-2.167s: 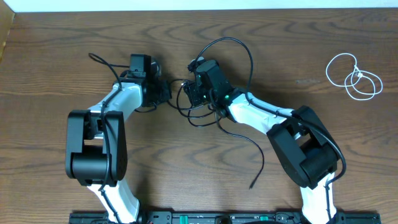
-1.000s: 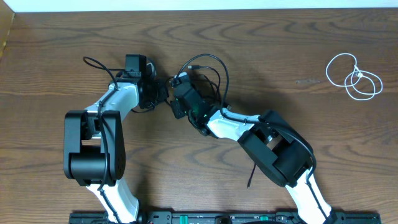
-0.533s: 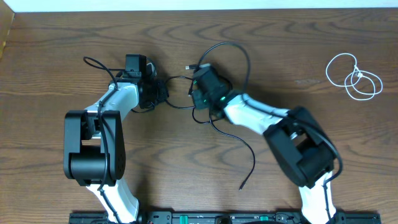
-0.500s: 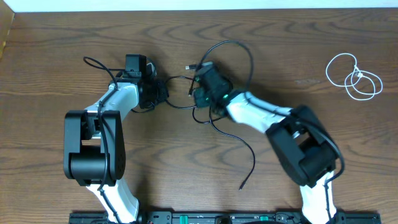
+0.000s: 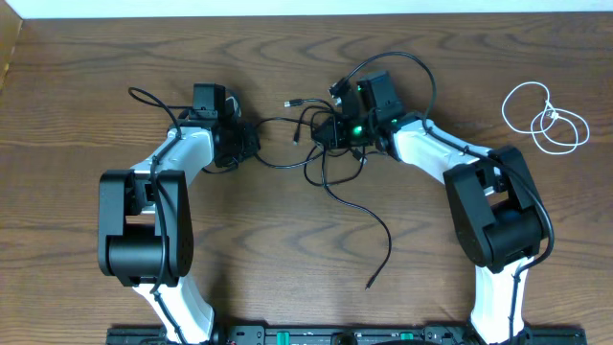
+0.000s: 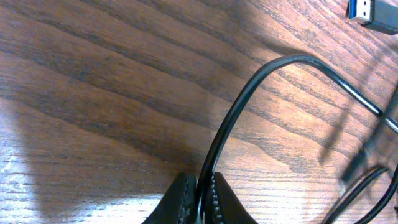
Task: Untangle cables
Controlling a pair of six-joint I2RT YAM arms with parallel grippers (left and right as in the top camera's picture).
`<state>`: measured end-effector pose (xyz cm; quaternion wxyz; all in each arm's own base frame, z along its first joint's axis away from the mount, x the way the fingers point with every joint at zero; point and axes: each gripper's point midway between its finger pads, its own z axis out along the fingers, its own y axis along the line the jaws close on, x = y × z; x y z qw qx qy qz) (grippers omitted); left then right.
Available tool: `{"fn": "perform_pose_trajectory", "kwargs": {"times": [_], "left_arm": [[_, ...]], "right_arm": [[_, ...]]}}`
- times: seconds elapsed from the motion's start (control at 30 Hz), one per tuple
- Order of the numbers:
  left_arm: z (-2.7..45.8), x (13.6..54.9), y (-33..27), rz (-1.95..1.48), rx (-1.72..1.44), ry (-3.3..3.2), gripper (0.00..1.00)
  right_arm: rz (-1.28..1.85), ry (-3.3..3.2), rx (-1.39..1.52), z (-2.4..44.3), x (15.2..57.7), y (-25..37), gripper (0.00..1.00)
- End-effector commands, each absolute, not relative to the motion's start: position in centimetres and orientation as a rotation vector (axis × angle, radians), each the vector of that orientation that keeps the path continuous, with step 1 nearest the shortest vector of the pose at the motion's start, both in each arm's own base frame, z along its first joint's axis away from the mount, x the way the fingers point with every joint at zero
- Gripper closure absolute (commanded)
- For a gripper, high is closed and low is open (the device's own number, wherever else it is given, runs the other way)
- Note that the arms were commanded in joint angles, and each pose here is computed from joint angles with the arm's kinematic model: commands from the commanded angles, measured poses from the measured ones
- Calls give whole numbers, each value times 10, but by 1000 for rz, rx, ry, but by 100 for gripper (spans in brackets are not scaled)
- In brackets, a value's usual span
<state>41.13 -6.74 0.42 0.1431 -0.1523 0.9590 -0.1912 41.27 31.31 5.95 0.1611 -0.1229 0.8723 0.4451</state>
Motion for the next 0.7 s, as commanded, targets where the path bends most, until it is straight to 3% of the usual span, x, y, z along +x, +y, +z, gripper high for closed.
{"fn": "perform_pose_trajectory", "kwargs": {"times": [0.0, 0.27, 0.6, 0.67], "left_arm": [[-2, 405, -67, -563, -463, 2785, 90], [-2, 405, -67, -562, -463, 2785, 90], [-2, 405, -67, -561, -463, 2785, 90], [-2, 405, -67, -561, -463, 2785, 90]], "right_arm": [[1643, 2332, -565, 105, 379, 333, 99], [1825, 2049, -760, 154, 374, 345, 99], [1760, 2145, -633, 142, 385, 346, 99], [1704, 2195, -570, 133, 391, 344, 82]]}}
